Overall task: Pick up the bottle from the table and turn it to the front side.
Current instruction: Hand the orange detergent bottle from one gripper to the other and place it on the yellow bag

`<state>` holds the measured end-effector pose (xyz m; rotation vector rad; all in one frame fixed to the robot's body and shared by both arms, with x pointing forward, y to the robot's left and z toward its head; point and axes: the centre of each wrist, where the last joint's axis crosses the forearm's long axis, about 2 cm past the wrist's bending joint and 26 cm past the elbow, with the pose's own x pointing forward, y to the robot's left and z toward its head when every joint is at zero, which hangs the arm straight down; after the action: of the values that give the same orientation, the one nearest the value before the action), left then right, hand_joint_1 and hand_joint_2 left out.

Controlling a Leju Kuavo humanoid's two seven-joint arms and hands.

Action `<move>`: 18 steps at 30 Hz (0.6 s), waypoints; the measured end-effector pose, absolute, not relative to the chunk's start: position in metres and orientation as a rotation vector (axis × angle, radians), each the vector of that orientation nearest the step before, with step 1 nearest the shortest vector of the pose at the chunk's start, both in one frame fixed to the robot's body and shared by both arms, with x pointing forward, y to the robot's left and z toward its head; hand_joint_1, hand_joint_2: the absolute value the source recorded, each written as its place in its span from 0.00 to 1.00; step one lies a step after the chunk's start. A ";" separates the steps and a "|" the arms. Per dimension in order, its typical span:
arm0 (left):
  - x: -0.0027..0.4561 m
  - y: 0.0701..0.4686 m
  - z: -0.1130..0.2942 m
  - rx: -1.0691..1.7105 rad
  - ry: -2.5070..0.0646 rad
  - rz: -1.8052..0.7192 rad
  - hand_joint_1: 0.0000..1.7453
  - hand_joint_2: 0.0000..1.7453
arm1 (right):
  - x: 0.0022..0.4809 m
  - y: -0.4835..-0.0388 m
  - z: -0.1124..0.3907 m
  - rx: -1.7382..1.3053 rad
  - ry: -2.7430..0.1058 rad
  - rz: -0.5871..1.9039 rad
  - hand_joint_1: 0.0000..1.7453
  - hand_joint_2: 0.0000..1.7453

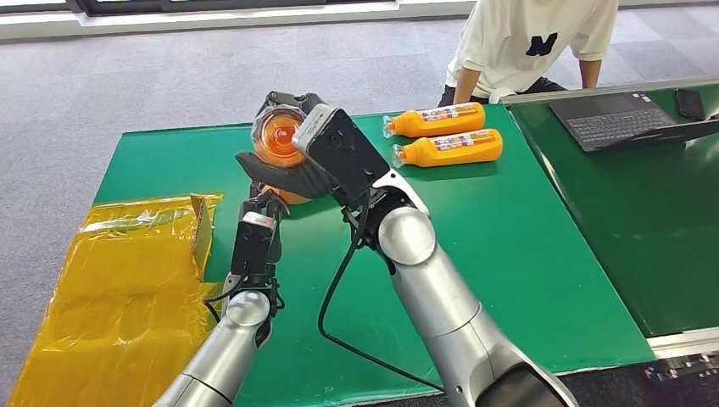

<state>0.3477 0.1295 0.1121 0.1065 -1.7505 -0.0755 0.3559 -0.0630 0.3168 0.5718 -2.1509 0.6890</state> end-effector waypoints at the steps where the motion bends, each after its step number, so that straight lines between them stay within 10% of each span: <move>1: 0.348 0.130 0.112 0.114 -1.751 -0.072 0.00 0.00 | 0.356 -0.062 0.316 0.569 -2.151 0.683 1.00 1.00; 18: 0.361 0.151 0.112 0.280 -1.705 -0.023 0.00 0.00 | 0.349 -0.044 0.312 0.621 -2.116 0.685 1.00 1.00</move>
<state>0.3610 0.1510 0.1125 0.2805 -1.7054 -0.0226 0.3488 -0.0437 0.3117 0.6207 -2.1165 0.6846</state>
